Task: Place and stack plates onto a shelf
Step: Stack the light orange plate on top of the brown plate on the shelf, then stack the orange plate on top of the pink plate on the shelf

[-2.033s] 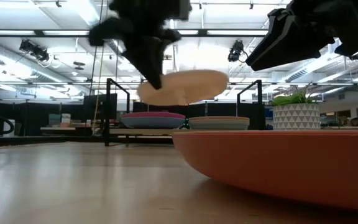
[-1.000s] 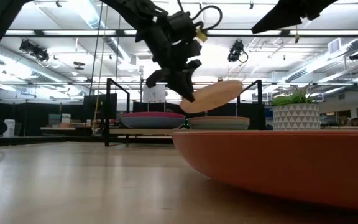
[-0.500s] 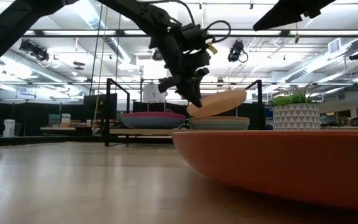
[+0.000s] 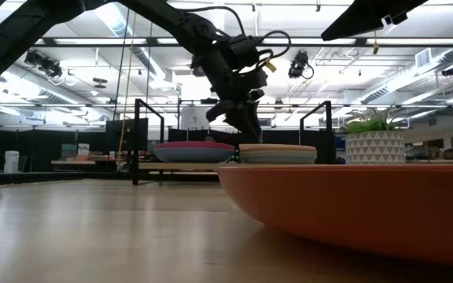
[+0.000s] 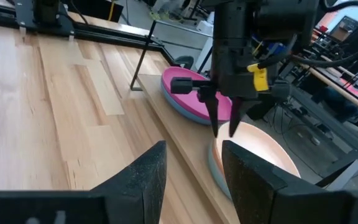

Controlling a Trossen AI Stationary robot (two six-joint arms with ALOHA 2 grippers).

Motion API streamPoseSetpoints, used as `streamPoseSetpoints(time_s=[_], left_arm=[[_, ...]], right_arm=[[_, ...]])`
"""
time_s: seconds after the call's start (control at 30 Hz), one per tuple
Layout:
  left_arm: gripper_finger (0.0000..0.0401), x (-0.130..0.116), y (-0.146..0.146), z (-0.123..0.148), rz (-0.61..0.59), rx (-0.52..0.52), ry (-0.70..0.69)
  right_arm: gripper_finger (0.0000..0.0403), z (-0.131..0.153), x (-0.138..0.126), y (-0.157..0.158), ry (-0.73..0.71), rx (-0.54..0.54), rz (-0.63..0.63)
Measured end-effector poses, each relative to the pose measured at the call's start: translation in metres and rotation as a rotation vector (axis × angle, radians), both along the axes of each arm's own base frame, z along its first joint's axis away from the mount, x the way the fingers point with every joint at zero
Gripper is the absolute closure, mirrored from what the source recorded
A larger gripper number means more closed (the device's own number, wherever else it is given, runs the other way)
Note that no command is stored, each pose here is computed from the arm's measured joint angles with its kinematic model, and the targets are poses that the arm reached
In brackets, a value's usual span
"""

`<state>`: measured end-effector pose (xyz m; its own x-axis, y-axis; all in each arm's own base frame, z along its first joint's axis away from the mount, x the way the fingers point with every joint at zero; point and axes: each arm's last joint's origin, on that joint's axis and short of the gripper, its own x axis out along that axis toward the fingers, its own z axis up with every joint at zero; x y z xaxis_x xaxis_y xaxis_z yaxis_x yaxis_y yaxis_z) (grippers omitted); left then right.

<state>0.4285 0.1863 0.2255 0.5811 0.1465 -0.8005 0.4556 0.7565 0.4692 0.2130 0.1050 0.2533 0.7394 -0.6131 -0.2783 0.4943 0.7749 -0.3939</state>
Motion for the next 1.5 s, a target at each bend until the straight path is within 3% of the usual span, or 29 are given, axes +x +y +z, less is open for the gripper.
streamPoseSetpoints(time_s=[0.17,0.37,0.6,0.73,0.8,0.9,1.03,1.3,1.5], left_arm=[[0.027,0.0,0.007,0.002,0.085,-0.028,-0.044],[0.0279,-0.004,0.02,0.003,0.32,0.065,-0.043],[0.028,-0.006,0.008,-0.003,0.308,-0.037,0.023],[0.028,-0.004,-0.025,0.006,0.216,-0.175,0.051],[0.028,-0.001,-0.041,0.007,0.232,-0.237,0.068],[0.028,-0.002,-0.071,0.002,0.259,-0.312,0.171],[0.028,-0.005,-0.117,-0.002,0.189,-0.381,0.32],[0.028,-0.003,-0.221,-0.003,0.0,-0.372,0.387],[0.028,-0.011,-0.293,-0.002,-0.083,-0.261,0.354]], right_arm=[[0.0241,0.0,0.0,0.0,-0.004,0.007,-0.002],[0.0241,-0.001,0.0,0.0,-0.003,0.015,0.0],[0.0241,-0.002,-0.001,0.0,0.012,0.025,0.011],[0.0241,-0.004,-0.002,-0.001,0.042,0.009,0.014],[0.0241,-0.005,-0.003,-0.002,0.06,-0.005,0.016],[0.0241,-0.006,-0.004,-0.002,0.093,-0.029,0.028],[0.0241,-0.007,-0.005,-0.002,0.126,-0.048,0.043],[0.0241,-0.008,-0.005,-0.002,0.154,-0.044,0.071],[0.0241,-0.008,-0.007,0.003,0.171,-0.036,0.114]])
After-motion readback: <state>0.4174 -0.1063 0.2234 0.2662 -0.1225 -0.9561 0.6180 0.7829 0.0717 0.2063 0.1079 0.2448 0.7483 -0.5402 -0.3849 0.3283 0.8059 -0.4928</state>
